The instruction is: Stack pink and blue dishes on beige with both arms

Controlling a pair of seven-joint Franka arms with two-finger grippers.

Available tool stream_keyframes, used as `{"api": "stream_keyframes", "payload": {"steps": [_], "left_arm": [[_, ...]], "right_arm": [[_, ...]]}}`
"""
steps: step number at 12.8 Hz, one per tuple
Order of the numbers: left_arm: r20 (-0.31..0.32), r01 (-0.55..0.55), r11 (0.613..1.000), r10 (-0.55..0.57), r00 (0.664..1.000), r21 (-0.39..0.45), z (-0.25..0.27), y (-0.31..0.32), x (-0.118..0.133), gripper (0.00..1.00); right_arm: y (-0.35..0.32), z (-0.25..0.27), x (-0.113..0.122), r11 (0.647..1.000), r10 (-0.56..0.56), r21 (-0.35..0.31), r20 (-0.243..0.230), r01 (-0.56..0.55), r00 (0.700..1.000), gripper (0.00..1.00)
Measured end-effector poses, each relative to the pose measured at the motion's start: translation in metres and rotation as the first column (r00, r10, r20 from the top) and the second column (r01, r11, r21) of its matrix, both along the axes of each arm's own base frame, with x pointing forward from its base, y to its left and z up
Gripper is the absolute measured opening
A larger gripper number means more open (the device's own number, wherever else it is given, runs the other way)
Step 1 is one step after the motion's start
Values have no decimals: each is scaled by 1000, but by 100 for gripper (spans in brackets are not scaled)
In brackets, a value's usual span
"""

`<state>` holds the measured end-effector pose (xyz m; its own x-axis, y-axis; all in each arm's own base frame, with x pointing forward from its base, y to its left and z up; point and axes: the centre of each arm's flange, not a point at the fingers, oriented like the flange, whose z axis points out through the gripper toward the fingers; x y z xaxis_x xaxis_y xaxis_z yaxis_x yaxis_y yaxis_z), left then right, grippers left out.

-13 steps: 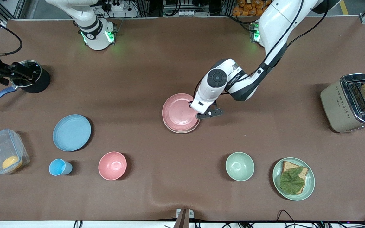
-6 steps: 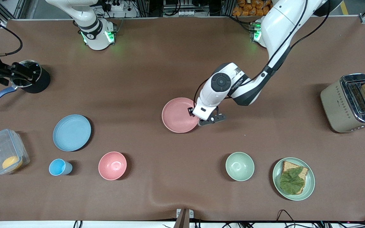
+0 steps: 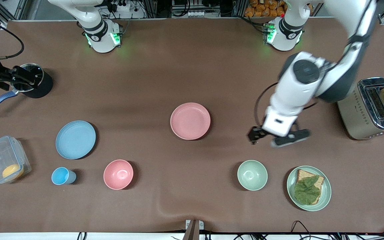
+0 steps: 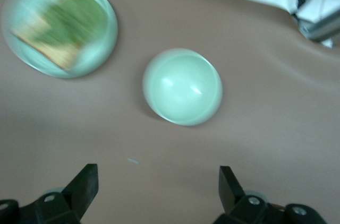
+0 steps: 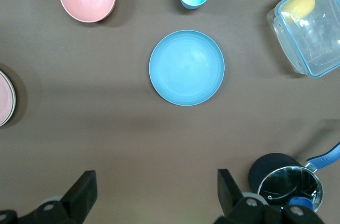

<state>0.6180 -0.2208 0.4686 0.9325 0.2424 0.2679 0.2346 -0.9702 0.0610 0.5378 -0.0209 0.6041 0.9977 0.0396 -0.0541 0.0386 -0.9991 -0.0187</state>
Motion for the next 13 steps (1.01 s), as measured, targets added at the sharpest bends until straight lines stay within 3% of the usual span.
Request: {"api": "stream_keyframes", "payload": {"steps": [2,7,13], "left_arm": [[10,-9,999,8,1000,52,48,35,-10,100],[-55,-22,993,29,998,115,109,56,-32,100],[-93,60,995,-53,994,77,151,122,-45,100]], "right_arm": [[0,0,0,1000,0,0,0,0,1000,100],[1,0,1,1000,1,0,1,-1,1000,100],[1,0,1,1000,2,0,5,-2,1000,100]]}}
